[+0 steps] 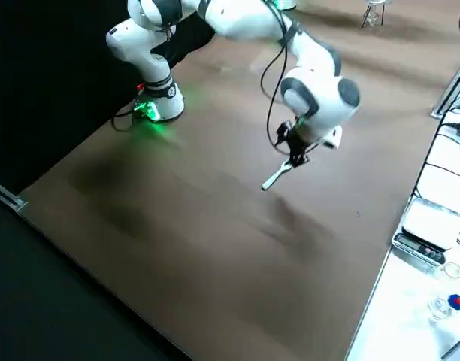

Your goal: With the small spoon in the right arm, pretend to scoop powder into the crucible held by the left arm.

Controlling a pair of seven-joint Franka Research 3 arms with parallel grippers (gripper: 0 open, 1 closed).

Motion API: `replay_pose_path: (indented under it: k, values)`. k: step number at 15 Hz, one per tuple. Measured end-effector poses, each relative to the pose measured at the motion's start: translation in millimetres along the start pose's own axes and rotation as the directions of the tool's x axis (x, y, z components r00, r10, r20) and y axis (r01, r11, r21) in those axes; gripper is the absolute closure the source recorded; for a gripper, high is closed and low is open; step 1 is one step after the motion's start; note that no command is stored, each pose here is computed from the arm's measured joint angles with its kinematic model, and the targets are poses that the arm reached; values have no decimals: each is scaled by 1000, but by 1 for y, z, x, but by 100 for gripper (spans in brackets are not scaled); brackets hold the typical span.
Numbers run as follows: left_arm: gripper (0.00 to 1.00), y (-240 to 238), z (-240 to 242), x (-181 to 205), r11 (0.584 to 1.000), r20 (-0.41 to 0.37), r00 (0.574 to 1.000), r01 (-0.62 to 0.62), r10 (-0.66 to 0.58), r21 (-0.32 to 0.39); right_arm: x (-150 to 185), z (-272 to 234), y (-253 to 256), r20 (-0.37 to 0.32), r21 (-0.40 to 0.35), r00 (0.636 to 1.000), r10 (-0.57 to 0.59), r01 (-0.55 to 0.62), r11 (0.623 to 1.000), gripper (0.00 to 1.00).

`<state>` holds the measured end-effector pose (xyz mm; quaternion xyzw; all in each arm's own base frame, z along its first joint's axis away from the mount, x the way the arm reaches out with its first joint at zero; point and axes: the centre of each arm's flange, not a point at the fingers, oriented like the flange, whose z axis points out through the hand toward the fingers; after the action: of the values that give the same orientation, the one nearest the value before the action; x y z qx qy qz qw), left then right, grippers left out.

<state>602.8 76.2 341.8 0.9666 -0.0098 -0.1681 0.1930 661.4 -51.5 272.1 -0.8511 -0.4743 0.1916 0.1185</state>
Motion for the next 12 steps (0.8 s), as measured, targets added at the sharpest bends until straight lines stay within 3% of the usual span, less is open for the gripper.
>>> replay_pose_path:
  k: [3,7,9,10,12]
  values:
    - [0,21,-22,6,991,-24,999,30,-27,132,25,-37,-37,17,-33,989,147,-146,989,23]
    - [0,73,-44,12,954,-59,998,46,-29,297,29,-80,-74,-2,-63,928,372,-372,926,22]
    - [0,114,-49,13,938,-97,995,60,-28,341,21,-106,-91,-39,-53,886,461,-463,885,22]
    - [0,162,-49,13,929,-136,990,77,-29,362,11,-133,-113,-70,-32,842,535,-538,842,20]
    - [0,202,-46,11,924,-167,986,89,-28,373,2,-162,-136,-117,-39,821,558,-565,824,13]
